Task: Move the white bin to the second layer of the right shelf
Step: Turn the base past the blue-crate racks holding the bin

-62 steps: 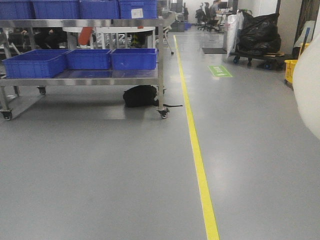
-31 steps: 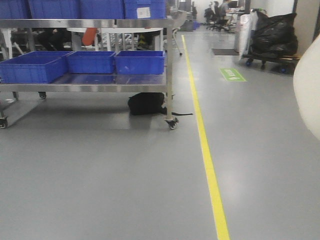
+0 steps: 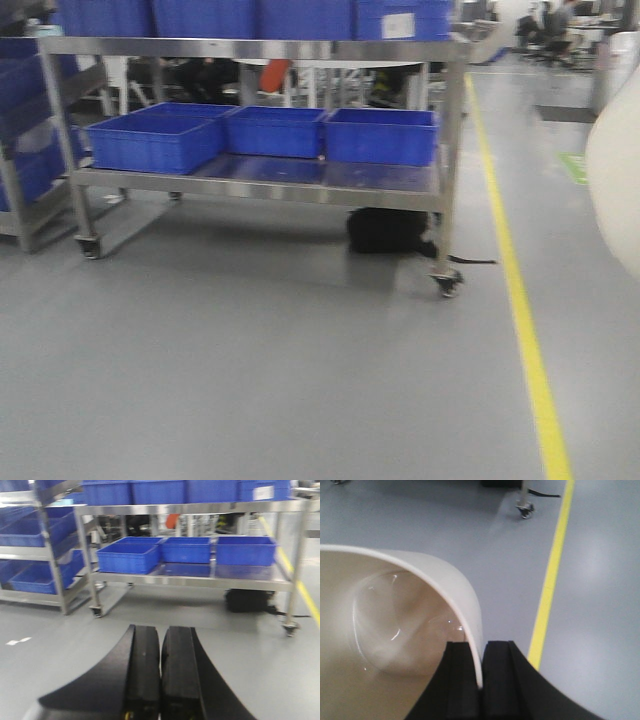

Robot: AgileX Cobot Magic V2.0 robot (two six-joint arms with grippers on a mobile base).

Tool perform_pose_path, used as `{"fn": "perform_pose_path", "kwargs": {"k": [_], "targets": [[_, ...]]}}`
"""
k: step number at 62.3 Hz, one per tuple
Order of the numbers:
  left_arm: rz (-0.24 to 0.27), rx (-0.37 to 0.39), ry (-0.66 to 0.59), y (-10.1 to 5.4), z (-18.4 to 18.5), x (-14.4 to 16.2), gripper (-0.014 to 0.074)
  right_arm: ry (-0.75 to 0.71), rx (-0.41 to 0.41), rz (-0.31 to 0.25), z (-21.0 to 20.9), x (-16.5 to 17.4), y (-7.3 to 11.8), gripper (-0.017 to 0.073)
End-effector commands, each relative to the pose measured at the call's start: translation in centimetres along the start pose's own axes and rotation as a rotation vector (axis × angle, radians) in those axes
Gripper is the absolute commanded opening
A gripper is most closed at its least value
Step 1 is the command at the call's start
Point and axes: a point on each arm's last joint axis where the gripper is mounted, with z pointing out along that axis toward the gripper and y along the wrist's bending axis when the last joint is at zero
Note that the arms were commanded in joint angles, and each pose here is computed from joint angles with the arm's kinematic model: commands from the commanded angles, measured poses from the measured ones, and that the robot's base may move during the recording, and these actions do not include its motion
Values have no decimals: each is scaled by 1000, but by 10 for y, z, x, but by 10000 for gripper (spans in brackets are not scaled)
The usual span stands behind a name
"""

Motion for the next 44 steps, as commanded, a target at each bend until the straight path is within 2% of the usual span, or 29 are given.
{"fn": "perform_pose_path", "kwargs": {"k": [1,44], "targets": [[-9,-4,-61,0,0,4,85,-120,-2,5,-5,-17,0,27],[-9,-4,-61,0,0,4,85,-120,-2,5,-5,-17,0,27]]}}
